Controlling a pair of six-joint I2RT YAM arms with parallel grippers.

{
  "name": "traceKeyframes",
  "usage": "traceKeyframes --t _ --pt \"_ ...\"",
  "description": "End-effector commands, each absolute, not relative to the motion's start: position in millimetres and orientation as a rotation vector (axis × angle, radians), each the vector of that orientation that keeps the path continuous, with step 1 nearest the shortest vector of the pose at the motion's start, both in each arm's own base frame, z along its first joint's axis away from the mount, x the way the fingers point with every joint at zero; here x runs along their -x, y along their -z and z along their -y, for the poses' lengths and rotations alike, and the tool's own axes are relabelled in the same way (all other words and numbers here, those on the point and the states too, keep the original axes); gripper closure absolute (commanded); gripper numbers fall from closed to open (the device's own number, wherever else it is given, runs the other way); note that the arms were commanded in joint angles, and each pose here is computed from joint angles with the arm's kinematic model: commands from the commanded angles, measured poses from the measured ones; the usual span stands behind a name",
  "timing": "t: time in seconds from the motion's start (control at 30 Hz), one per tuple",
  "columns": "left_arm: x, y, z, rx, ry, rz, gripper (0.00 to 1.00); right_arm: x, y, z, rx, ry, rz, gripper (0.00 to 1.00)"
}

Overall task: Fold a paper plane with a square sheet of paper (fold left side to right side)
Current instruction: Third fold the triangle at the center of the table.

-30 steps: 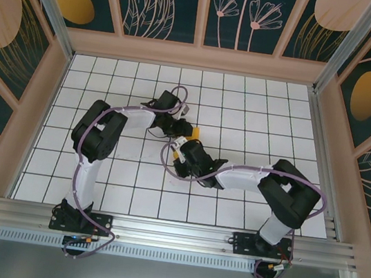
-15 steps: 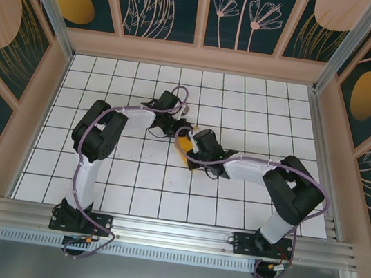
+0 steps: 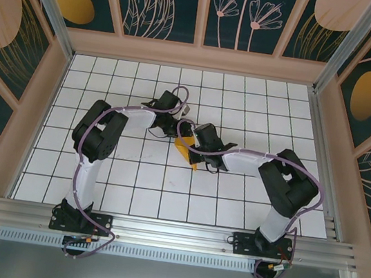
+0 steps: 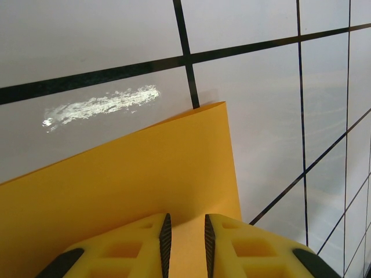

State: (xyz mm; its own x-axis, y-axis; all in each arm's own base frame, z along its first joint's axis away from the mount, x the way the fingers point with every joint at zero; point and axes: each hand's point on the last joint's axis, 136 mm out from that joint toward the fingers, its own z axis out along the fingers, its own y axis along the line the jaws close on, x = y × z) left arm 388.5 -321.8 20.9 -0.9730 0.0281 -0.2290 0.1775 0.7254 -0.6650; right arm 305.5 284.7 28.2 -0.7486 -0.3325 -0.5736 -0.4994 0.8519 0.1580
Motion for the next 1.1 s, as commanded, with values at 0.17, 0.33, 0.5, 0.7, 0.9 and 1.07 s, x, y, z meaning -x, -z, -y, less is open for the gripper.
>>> traceKeyframes --t 0.17,0.33,0.5,0.7,0.9,1.07 --pt "-375.3 11.2 314.7 -0.168 0.993 -2.822 0.74 -315.5 -24.5 -274.4 0.518 -0.367 -2.514 1.00" --pt "-374.6 12.4 315.2 -0.166 0.994 -2.824 0.74 -317.8 -25.7 -271.8 0.499 -0.367 -2.511 1.00" --pt "-374.5 13.7 315.5 -0.164 0.995 -2.825 0.74 -319.8 -26.8 -272.7 0.497 -0.372 -2.505 1.00" --pt "-374.3 13.5 316.1 -0.165 0.997 -2.824 0.74 -319.9 -25.6 -274.4 0.508 -0.380 -2.507 1.00" --pt "-374.5 12.7 317.2 -0.170 1.000 -2.821 0.74 -321.0 -26.7 -275.9 0.516 -0.384 -2.503 1.00" --pt "-374.9 11.2 317.6 -0.169 1.003 -2.816 0.74 -319.3 -19.4 -275.7 0.518 -0.377 -2.525 1.00"
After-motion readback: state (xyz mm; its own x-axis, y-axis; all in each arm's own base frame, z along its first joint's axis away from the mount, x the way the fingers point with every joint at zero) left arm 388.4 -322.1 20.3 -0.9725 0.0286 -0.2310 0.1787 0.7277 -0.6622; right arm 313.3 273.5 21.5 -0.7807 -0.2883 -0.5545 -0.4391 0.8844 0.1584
